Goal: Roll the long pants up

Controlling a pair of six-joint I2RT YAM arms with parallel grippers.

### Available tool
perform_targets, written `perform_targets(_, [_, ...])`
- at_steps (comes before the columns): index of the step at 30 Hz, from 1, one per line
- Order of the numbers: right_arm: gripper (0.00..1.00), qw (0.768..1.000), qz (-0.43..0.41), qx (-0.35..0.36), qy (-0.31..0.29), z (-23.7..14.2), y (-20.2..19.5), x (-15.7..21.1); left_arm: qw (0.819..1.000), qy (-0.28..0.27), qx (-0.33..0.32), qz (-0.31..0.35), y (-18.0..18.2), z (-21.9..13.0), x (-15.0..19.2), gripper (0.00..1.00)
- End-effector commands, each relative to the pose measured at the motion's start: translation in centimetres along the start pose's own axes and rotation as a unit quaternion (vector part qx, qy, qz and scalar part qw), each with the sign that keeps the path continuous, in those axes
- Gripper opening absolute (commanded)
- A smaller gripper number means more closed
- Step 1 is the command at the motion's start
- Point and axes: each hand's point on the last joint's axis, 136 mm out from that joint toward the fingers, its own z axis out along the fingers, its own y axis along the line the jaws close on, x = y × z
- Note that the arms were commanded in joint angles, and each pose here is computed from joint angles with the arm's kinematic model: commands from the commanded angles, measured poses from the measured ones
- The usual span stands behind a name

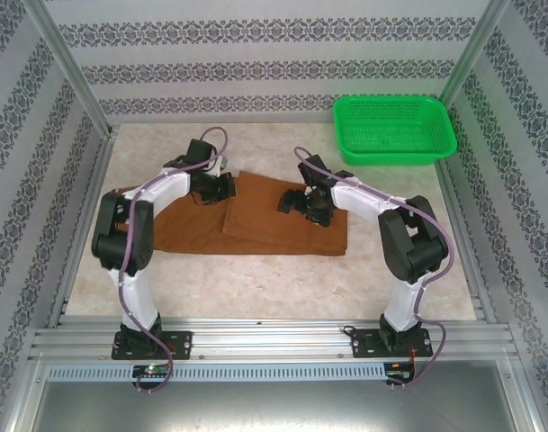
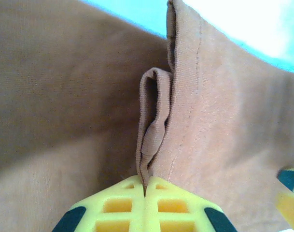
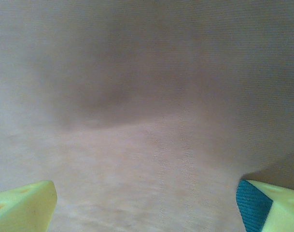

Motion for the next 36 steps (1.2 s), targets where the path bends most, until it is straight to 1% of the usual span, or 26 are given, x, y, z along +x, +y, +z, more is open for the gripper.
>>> perform_targets(1, [0.97, 0.999, 0.020, 0.008, -0.042, -2.4, -1.4, -1.6, 0.998, -0.039, -0.044, 0.033, -0.7, -5.9, -1.2, 0.00])
perform_targets(5, [0.98, 0.998, 0.029, 0.014, -0.049, -3.2, -2.5, -2.5, 0.993, -0.059, -0.098, 0.011, 2.1, -9.9, -2.1, 0.00])
perform_targets(9, [0.98, 0.999, 0.031, 0.012, -0.042, -3.1, -2.9, -3.0, 0.985, -0.087, -0.133, -0.062, 7.4, -13.8, -3.0, 0.00])
perform_targets(13, [0.98, 0.999, 0.031, 0.010, -0.030, -2.4, -2.7, -3.1, 0.964, -0.121, -0.192, -0.137, 13.8, -18.4, -3.3, 0.00])
perform_targets(16, [0.98, 0.999, 0.030, 0.007, -0.021, -1.7, -2.5, -3.2, 0.950, -0.151, -0.218, -0.168, 16.8, -21.5, -3.8, 0.00])
perform_targets(19, [0.98, 1.000, 0.027, 0.006, -0.012, -1.0, -2.3, -3.3, 0.942, -0.164, -0.231, -0.182, 18.4, -22.8, -4.5, 0.00])
perform_targets(22, [0.98, 1.000, 0.021, 0.006, -0.002, -0.2, -2.1, -3.2, 0.935, -0.153, -0.252, -0.198, 19.9, -22.7, -4.6, 0.00])
perform_targets(23, [0.98, 1.000, 0.021, 0.007, 0.001, 0.0, -2.2, -3.2, 0.930, -0.152, -0.267, -0.204, 20.5, -22.9, -4.3, 0.00])
perform_targets(26, [0.97, 1.000, 0.022, 0.012, 0.012, 0.7, -2.5, -3.0, 0.906, -0.171, -0.323, -0.213, 22.2, -25.3, -3.4, 0.00])
perform_targets(28, [0.97, 1.000, 0.022, 0.010, 0.017, 1.1, -2.4, -2.8, 0.898, -0.189, -0.331, -0.219, 22.2, -27.2, -3.1, 0.00])
perform_targets(31, [0.97, 0.999, 0.023, 0.011, 0.022, 1.7, -2.4, -3.0, 0.896, -0.217, -0.315, -0.224, 21.1, -28.7, -3.2, 0.00])
perform_targets(33, [0.97, 0.999, 0.022, 0.008, 0.026, 2.0, -2.1, -3.2, 0.892, -0.223, -0.324, -0.223, 20.7, -29.8, -3.1, 0.00])
perform_targets(36, [0.97, 0.999, 0.018, 0.004, 0.029, 2.5, -1.6, -3.4, 0.883, -0.218, -0.348, -0.226, 21.1, -30.9, -2.6, 0.00])
